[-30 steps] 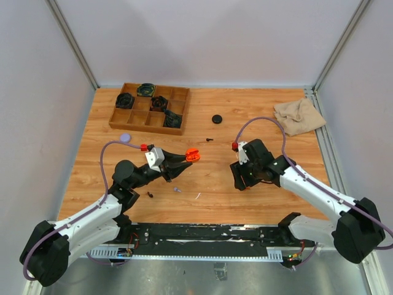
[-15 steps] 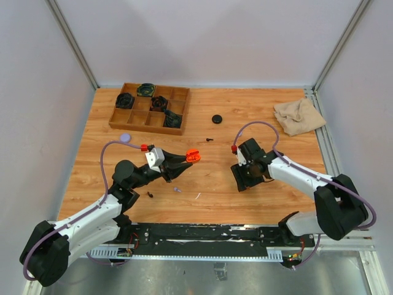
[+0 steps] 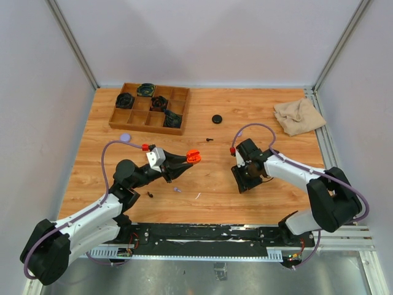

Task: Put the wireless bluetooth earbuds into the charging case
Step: Pick up the earbud from the center of the board.

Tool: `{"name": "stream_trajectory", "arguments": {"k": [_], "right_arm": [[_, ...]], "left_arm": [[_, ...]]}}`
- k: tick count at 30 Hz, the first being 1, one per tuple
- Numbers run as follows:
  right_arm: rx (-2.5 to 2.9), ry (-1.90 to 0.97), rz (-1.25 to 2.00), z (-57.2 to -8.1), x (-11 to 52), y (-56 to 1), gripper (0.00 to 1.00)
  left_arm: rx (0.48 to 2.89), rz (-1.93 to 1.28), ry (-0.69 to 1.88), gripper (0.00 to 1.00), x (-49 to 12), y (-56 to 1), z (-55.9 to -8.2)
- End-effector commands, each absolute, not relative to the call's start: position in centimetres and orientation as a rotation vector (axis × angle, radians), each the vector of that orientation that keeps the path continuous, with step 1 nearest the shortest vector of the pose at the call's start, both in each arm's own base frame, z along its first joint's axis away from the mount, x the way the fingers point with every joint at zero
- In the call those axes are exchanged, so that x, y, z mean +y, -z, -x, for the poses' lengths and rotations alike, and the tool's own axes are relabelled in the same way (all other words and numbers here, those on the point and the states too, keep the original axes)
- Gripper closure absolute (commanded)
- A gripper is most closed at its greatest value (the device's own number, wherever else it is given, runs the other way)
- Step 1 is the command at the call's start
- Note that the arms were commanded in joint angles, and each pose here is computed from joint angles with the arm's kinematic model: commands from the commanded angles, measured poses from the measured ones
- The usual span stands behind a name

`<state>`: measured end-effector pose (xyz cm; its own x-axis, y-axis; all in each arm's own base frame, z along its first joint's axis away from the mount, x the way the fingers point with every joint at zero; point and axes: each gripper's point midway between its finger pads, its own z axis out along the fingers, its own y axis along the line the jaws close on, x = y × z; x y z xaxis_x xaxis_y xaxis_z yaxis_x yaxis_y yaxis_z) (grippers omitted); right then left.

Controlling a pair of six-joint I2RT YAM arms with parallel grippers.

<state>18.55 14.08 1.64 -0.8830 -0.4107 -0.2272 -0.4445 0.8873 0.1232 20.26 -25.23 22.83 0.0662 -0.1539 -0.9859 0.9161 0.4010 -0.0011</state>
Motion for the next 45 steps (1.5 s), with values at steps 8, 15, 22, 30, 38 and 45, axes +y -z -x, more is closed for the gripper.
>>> {"name": "stream_trajectory", "arguments": {"k": [8, 15, 22, 30, 38, 45], "right_arm": [[2.952, -0.394, 0.767, -15.2, 17.1, -2.6, 0.57], [2.878, -0.109, 0.782, -17.6, 15.7, -4.1, 0.58], [2.841, -0.069, 0.764, -19.3, 16.1, -4.0, 0.58], [2.887, -0.047, 0.709, -19.4, 16.3, -2.2, 0.71], [2.929, -0.039, 0.704, -18.8, 16.1, -0.5, 0.73], [2.951, -0.019, 0.705, -18.4, 15.6, 0.0, 0.76]], "left_arm": [[1.193, -0.802, 0.963, 1.0, -25.3, -24.0, -20.1], [1.192, -0.794, 0.958, 1.0, -25.2, -24.1, -20.1], [1.194, -0.79, 0.956, 1.0, -25.2, -24.2, -20.2], [1.196, -0.791, 0.954, 1.0, -25.2, -24.1, -20.2], [1.195, -0.794, 0.954, 1.0, -25.2, -24.1, -20.2], [1.197, -0.792, 0.956, 1.0, -25.2, -24.1, -20.2]]}}
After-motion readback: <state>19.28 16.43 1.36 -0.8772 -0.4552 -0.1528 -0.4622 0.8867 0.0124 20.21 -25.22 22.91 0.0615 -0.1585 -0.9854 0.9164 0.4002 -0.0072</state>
